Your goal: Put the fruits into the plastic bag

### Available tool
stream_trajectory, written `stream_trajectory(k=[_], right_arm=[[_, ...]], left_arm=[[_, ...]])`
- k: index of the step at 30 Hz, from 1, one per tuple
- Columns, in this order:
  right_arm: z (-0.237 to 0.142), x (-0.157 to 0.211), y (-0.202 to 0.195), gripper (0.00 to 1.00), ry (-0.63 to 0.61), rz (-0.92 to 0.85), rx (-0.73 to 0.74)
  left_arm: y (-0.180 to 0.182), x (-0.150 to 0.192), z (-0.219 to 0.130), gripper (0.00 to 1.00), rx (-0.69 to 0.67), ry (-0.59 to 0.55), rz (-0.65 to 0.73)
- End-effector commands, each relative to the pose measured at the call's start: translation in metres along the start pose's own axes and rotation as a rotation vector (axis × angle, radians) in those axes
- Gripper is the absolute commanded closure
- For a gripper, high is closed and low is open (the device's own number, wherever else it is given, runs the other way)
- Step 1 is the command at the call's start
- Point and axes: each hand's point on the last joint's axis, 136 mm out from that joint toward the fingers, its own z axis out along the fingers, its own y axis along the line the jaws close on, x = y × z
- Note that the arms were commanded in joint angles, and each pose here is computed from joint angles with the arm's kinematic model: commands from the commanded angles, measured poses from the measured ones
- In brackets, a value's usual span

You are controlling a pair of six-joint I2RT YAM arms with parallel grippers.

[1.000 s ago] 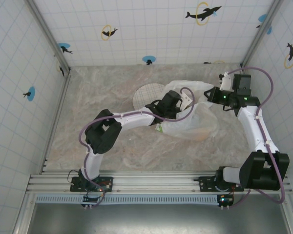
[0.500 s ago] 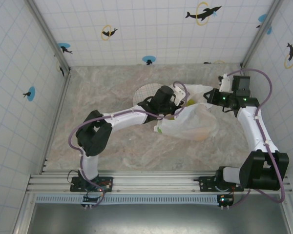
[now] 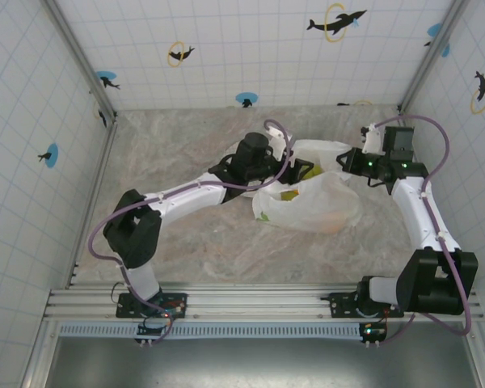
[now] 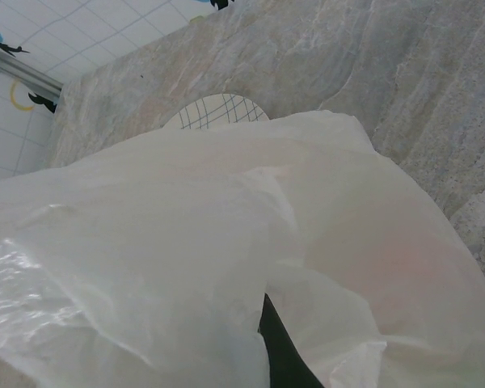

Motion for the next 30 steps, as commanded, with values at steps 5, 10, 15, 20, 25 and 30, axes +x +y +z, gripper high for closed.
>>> stream_trajectory(k=[5,10,15,20,25,30], right_arm=[[0.005,0.003,-0.006,1.0,0.005,-0.004,0.006],[0.005,0.004,-0.007,1.0,0.005,-0.004,0.009],[0.006,0.004,-0.008,1.0,0.005,-0.002,0.008],[0.009,0.005,-0.008,1.0,0.009,0.004,0.004],[0.008,0.003,-0.007,1.0,0.003,-0.001,0.004],[0.009,0.002,-0.006,1.0,0.005,0.001,0.001]], left_arm=[[-0.004,-0.03,-0.032,0.12,0.011,-0.102,-0.048],[0.001,-0.027,-0.045,0.14,0.052,-0.077,-0.095],[-0.02,-0.021,-0.059,0.15,0.242,-0.031,-0.122],[-0.046,-0.019,-0.068,0.18,0.38,0.019,-0.106],[-0.045,-0.021,-0.081,0.18,0.338,-0.009,-0.08],[-0.02,-0.023,-0.098,0.16,0.166,-0.063,-0.083]])
